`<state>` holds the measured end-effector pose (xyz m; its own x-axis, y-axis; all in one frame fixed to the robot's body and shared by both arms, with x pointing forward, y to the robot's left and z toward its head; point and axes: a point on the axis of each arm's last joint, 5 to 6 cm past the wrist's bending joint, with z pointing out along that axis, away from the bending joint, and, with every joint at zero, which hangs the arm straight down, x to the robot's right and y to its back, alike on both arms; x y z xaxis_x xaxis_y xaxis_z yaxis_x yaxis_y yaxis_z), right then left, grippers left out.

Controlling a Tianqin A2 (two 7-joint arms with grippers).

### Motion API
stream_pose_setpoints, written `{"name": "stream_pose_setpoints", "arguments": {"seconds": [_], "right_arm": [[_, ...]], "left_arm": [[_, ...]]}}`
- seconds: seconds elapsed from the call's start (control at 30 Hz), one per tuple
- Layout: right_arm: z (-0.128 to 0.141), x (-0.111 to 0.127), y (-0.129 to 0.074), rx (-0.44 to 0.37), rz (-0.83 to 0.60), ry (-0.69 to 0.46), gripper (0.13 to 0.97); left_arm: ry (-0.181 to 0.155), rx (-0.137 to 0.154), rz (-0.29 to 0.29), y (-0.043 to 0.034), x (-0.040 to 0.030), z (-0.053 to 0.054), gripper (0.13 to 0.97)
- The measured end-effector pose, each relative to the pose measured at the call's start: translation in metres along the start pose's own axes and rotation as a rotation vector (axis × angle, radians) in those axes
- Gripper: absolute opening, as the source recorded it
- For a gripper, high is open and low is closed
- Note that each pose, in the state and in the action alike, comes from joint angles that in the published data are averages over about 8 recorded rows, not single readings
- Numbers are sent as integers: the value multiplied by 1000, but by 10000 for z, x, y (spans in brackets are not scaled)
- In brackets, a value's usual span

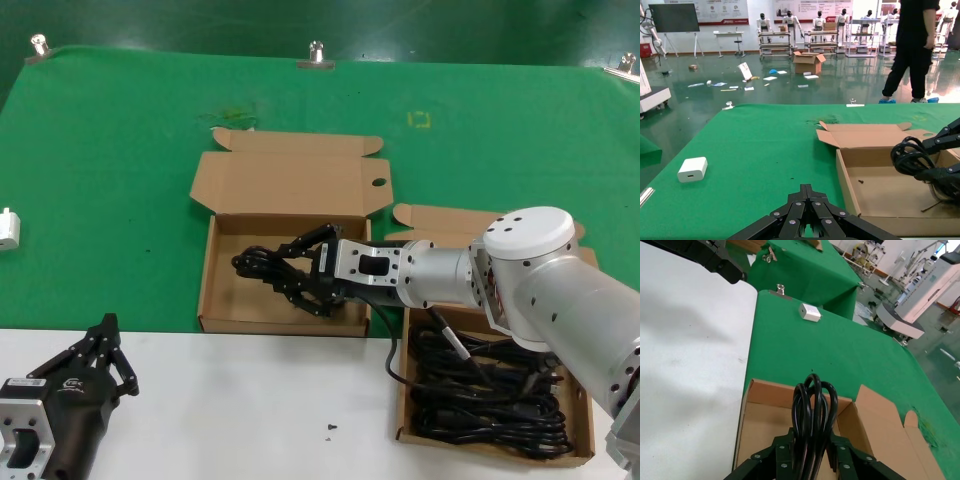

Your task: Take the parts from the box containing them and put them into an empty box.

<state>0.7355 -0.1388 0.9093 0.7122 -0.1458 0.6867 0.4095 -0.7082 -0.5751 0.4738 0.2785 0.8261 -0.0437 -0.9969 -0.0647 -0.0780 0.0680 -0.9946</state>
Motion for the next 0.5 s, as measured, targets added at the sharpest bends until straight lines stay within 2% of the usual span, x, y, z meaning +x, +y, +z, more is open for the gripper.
{"name": "stream_pose_setpoints", "arguments": {"seconds": [0.37,0.5], "right_arm": [[-4,25,-15,10,2,12,325],[-22,71,-20,11,1,23,397]], "left_arm": [[0,0,0,0,0,0,139],[0,0,0,0,0,0,139]]}}
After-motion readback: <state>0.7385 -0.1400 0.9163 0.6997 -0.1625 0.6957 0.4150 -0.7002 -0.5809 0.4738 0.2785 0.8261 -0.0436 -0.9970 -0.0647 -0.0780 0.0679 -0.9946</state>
